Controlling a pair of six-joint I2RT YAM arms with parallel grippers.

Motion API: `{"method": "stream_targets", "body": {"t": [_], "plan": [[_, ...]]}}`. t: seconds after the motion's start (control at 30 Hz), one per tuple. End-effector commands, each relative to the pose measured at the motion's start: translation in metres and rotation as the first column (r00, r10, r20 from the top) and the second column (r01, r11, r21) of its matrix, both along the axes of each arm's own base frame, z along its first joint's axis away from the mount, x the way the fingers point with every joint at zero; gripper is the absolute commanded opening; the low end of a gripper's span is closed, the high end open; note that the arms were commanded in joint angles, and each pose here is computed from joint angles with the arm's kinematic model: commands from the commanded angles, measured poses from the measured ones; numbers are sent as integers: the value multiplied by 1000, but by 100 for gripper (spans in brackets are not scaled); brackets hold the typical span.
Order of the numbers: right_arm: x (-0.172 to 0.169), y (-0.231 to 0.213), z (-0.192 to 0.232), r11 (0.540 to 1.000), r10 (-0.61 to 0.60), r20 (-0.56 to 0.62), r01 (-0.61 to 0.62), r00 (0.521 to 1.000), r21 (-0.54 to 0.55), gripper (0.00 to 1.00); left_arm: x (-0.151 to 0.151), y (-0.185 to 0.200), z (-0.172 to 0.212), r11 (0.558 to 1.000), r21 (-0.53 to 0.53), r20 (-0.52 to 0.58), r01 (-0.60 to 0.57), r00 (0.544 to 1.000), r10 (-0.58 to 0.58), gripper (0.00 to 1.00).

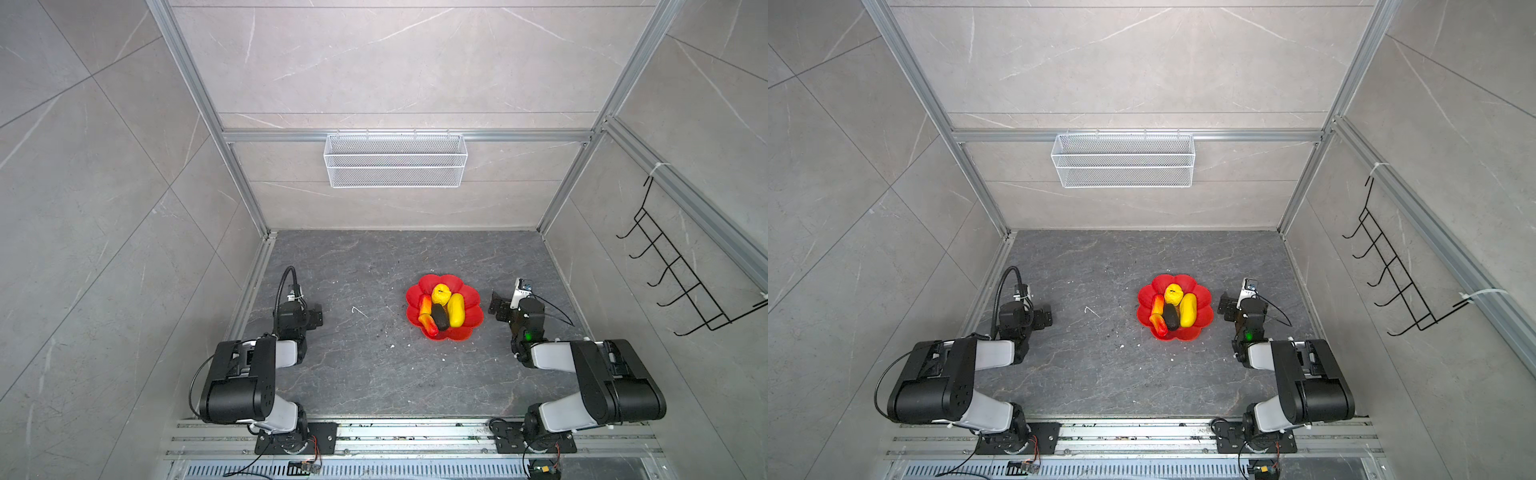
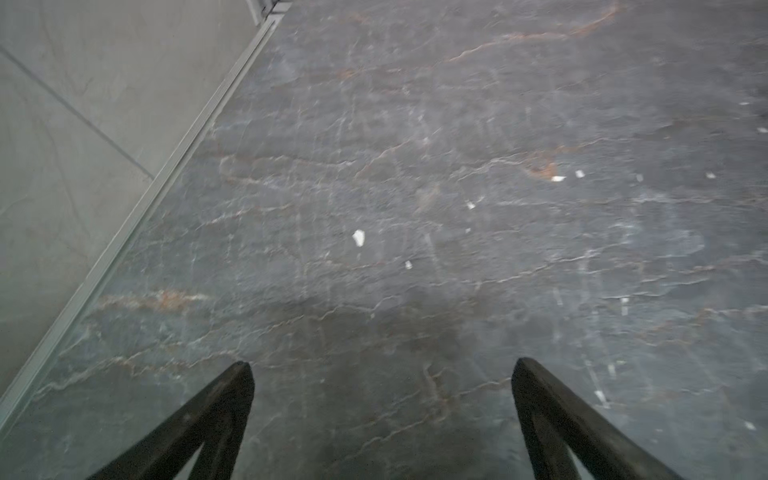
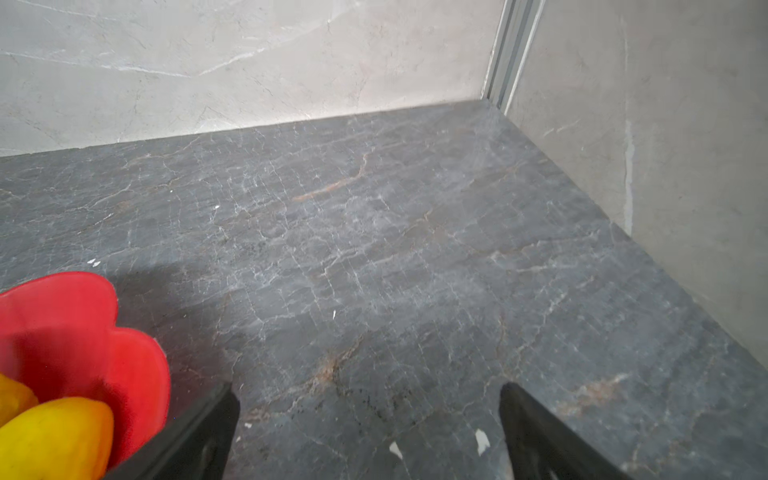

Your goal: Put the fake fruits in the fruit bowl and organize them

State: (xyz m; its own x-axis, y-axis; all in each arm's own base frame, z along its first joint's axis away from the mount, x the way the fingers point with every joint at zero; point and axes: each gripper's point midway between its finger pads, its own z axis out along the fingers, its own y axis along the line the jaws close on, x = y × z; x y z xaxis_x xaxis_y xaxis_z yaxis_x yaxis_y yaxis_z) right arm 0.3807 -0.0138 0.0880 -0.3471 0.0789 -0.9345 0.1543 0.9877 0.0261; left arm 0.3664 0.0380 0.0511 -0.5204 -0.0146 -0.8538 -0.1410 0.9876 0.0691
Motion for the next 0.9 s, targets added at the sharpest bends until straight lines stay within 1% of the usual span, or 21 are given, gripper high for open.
{"method": "stream_targets", "body": {"t": [0.0, 0.87], "plan": [[6, 6, 8, 999, 26, 35, -26, 999, -21, 100, 19, -9, 35, 998, -47, 144, 40, 989, -33, 100], [6, 6, 9, 999, 26, 34, -26, 999, -21, 100, 19, -10, 34, 998, -41, 154, 50, 987, -43, 100]]}}
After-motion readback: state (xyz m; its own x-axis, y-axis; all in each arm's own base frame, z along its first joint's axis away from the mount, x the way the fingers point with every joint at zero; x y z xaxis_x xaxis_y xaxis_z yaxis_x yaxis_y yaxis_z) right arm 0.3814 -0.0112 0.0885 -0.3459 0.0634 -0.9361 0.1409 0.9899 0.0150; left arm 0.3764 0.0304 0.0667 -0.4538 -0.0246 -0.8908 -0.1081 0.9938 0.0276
